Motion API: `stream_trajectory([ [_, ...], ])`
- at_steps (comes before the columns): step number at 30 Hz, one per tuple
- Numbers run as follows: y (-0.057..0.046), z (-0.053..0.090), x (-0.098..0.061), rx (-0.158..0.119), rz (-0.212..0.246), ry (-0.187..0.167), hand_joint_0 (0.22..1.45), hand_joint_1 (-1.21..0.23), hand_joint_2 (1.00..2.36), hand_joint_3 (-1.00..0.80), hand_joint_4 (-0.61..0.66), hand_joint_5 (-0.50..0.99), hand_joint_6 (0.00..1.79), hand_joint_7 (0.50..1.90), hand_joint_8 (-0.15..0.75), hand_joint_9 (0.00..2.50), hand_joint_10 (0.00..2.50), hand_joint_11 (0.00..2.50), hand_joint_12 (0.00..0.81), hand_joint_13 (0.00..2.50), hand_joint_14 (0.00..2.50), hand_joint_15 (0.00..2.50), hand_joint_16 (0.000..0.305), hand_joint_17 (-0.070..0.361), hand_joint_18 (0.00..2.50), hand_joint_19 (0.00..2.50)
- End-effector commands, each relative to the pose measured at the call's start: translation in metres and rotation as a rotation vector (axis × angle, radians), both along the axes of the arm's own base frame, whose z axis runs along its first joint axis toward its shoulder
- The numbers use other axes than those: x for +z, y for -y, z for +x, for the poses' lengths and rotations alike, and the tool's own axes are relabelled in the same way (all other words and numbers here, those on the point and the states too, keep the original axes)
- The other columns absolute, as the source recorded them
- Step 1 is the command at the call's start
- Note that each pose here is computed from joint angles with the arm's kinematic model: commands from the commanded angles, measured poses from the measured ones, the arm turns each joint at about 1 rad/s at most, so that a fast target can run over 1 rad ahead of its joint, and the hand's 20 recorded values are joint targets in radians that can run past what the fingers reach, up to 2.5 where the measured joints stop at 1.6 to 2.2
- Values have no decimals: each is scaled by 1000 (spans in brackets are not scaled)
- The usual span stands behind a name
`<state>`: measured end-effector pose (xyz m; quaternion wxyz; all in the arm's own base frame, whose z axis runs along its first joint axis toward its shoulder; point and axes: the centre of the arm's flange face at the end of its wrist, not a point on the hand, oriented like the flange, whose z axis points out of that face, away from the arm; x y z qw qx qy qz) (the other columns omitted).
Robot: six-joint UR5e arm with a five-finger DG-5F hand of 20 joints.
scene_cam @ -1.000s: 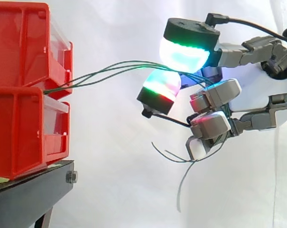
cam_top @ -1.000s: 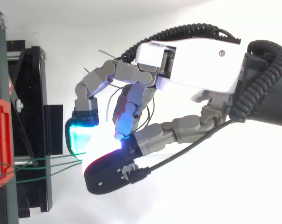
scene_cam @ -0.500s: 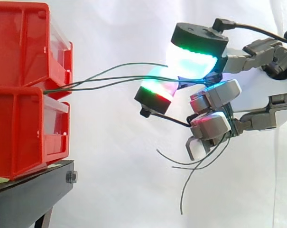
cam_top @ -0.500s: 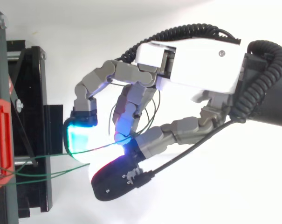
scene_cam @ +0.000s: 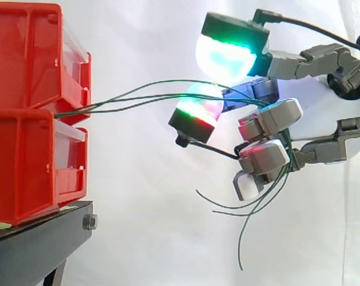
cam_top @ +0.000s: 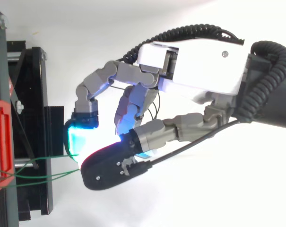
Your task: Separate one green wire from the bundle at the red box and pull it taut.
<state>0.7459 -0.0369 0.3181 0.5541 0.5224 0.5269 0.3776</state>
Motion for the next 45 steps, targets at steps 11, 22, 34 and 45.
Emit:
stream_trajectory([
  [11, 1, 0, 0, -6, 0, 1, 614, -676, 1021, -238, 52, -156, 904, 982, 251, 1378, 5, 1614, 328, 1177, 28, 1055, 52, 118, 714, 728],
  [22, 1, 0, 0, -6, 1, -1, 522, -573, 1000, -500, 88, -150, 895, 948, 275, 1399, 6, 1595, 353, 1199, 27, 1044, 56, 126, 739, 718],
  [34, 1, 0, 0, -9, 1, 1, 629, -743, 1012, -372, 69, -142, 898, 1004, 251, 1382, 10, 1596, 328, 1180, 29, 1051, 52, 116, 716, 727],
  [45, 0, 0, 0, -8, 1, 1, 633, -792, 1026, -139, -55, -122, 913, 1080, 238, 1382, 12, 1587, 331, 1165, 31, 1036, 50, 113, 722, 715],
])
